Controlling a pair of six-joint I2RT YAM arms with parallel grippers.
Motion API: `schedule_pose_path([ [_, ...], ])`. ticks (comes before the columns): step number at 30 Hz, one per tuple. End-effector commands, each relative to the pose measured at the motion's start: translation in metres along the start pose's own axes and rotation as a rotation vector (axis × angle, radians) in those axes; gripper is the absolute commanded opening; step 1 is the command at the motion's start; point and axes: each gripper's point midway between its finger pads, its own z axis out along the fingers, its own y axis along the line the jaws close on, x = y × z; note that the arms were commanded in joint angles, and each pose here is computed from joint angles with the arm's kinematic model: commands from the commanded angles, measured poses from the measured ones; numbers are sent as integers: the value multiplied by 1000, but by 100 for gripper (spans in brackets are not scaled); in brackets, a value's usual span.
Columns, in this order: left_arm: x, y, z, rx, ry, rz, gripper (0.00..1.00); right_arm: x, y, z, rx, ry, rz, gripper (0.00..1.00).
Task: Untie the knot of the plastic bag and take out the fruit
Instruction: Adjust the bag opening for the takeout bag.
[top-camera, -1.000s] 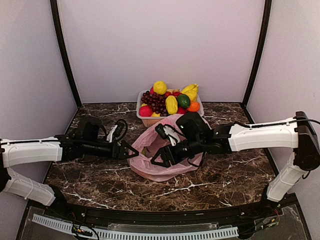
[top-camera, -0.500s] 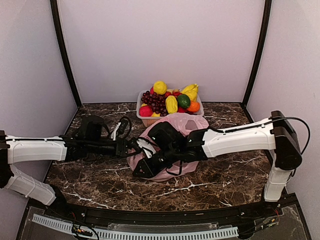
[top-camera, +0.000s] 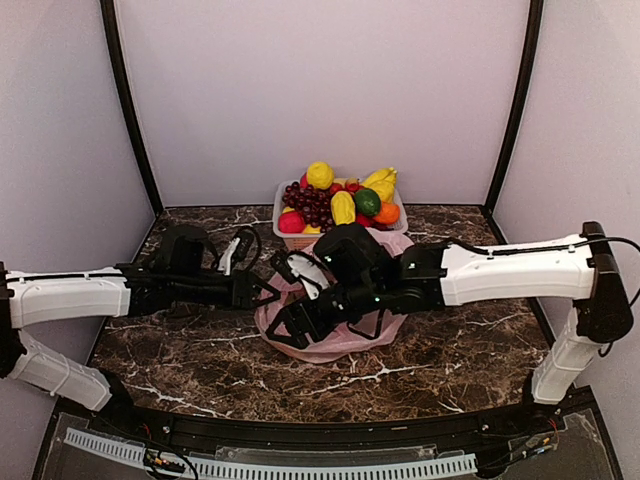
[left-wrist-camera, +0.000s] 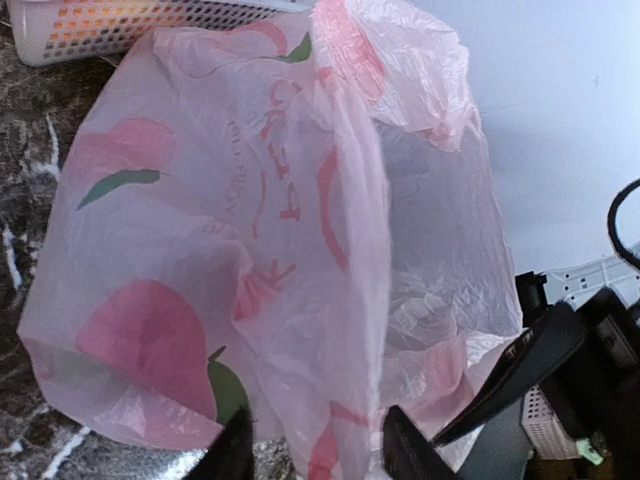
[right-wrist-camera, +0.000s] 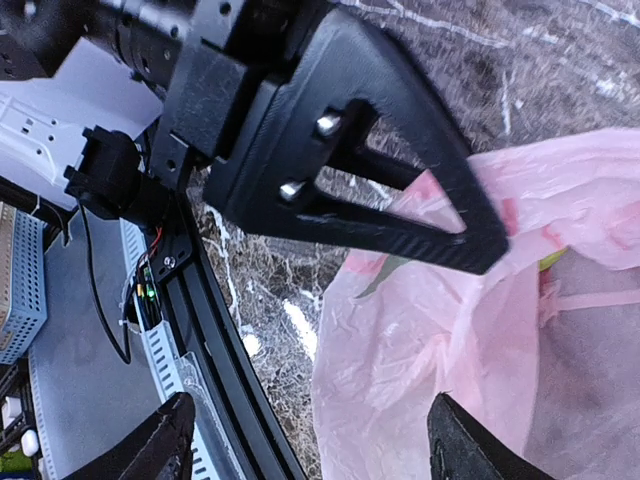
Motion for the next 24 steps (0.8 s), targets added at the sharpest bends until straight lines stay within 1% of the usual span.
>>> schedule_pose_path([
  [1,2,5,-26,-102,-25,21,54,-29,-18,-46,112,-150,0,79],
  [2,4,6,-28,-108,-25,10,62,-29,-25,-51,124,-156,11,79],
  [3,6,7,-31,-114,-31,3,65,-28,-34,-53,138,-156,26,79],
  [4,10,10,-31,-118,-29,-19,70,-25,-44,-55,156,-149,42,78],
  [6,12,9,-32,-108,-34,-43,75,-19,-65,-56,198,-131,77,76],
  [8,14,7,-32,-96,-38,-62,77,-12,-86,-55,238,-112,115,73],
  [13,19,-2,-23,-56,-40,-88,76,9,-118,-43,303,-55,169,67],
  [17,24,-8,-14,-29,-25,-94,76,21,-128,-25,338,22,189,62],
  [20,26,-10,-8,-21,-18,-91,75,28,-119,-8,315,76,158,62],
  [24,33,-2,-2,-42,6,-116,76,30,-84,13,201,113,110,62],
])
